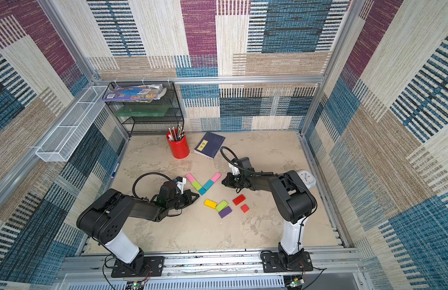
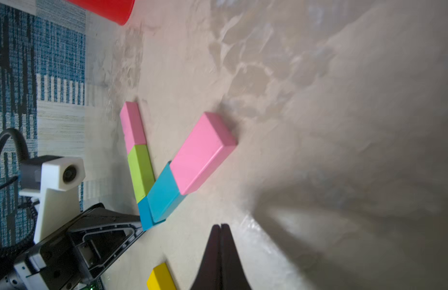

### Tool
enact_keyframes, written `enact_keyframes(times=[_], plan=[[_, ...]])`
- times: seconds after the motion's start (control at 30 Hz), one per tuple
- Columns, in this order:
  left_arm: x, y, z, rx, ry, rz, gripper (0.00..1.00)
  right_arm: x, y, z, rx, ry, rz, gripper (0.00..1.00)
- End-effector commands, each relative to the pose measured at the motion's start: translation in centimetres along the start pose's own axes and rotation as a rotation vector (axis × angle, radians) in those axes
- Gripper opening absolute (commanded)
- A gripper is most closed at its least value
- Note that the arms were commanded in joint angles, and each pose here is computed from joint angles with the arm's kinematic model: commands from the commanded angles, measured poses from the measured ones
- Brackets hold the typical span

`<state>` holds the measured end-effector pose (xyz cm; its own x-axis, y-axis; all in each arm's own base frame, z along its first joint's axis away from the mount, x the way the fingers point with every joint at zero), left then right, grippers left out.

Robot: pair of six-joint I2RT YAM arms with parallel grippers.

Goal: Assemble the letter v with building blocks
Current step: Adjust the building block at the center of the board.

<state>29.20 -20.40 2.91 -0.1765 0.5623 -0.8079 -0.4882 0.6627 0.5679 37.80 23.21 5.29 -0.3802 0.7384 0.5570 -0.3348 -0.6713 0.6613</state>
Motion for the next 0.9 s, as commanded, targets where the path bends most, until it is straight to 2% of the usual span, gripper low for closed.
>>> enact_keyframes(times=[0.0, 0.17, 0.3, 0.87], plan=[[4.2, 0.4, -1.7, 0.051, 0.06, 0.182, 0.0, -1.9, -0.2, 1.1, 0.004, 0.012, -0.037, 0.0], [4.1, 0.6, -1.7, 0.053, 0.058, 0.185, 0.0, -3.9, -1.3, 3.9, -0.026, 0.006, -0.039, 0.0], [3.9, 0.7, -1.6, 0.051, 0.056, 0.186, 0.0, -4.4, -2.5, 4.7, -0.02, 0.007, -0.004, 0.0], [4.2, 0.1, -1.6, 0.055, 0.068, 0.194, 0.0, -2.9, -4.9, 3.3, 0.025, 0.013, 0.115, 0.0]])
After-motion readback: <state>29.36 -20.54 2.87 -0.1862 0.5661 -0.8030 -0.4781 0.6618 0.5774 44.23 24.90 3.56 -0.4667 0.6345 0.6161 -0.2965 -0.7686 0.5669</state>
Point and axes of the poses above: each gripper's point midway between its finger pads, its own y axis back along the fingers, its own x axis along the line the jaws close on, z = x × y, the point moved 2 cm from there along y, back along the fingers, and after that the axes turned 14 degrees about y, right-handed, at the moved point
